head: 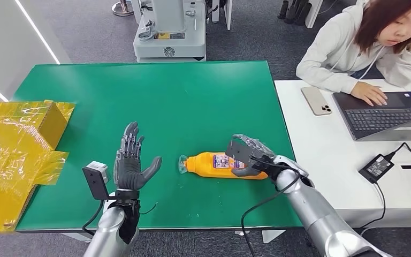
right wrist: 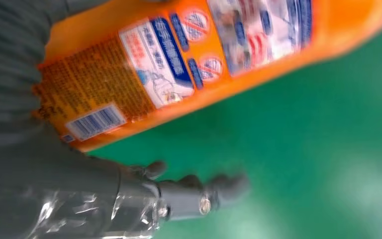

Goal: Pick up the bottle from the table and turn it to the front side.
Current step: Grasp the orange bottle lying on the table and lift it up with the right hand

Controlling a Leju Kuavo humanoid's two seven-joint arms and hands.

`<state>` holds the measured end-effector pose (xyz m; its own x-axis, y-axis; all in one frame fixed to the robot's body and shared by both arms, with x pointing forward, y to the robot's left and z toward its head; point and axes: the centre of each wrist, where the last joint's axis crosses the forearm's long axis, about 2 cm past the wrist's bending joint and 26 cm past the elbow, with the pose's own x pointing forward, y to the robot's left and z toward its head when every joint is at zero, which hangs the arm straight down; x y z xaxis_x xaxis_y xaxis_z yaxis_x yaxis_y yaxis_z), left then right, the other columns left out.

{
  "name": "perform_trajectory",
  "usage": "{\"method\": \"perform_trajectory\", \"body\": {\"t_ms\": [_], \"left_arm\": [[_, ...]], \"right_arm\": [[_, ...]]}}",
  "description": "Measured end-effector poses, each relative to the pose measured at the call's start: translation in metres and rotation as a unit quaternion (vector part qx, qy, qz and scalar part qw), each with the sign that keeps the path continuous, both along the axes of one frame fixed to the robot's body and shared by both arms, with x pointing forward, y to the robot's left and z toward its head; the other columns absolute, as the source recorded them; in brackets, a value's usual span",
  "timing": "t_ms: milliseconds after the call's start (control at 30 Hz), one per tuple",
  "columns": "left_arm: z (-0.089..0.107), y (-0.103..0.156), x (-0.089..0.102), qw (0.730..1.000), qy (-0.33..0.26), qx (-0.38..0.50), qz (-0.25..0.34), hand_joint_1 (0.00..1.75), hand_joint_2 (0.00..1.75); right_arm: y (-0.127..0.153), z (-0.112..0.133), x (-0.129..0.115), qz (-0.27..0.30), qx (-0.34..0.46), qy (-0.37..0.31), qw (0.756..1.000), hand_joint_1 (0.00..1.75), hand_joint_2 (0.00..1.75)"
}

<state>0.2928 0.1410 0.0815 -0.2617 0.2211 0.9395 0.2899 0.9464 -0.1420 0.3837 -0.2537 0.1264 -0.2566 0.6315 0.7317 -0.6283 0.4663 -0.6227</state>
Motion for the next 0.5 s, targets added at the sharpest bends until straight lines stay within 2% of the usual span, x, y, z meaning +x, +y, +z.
{"method": "perform_trajectory", "body": {"t_ms": [167, 333, 500], "left_arm": [[-0.005, 0.001, 0.003, 1.0, 0.006, 0.0, -0.003, 0.0, 1.75], [-0.007, 0.0, 0.005, 1.0, 0.01, 0.003, -0.008, 0.0, 1.75], [-0.006, -0.001, 0.006, 1.0, 0.009, 0.004, -0.011, 0.0, 1.75]], "right_arm": [[-0.041, 0.019, 0.022, 0.069, -0.066, 0.081, 0.992, 0.0, 1.75], [-0.064, 0.028, 0.029, 0.063, -0.108, 0.096, 0.988, 0.0, 1.75], [-0.079, 0.028, 0.028, 0.053, -0.114, 0.106, 0.986, 0.0, 1.75]]}}
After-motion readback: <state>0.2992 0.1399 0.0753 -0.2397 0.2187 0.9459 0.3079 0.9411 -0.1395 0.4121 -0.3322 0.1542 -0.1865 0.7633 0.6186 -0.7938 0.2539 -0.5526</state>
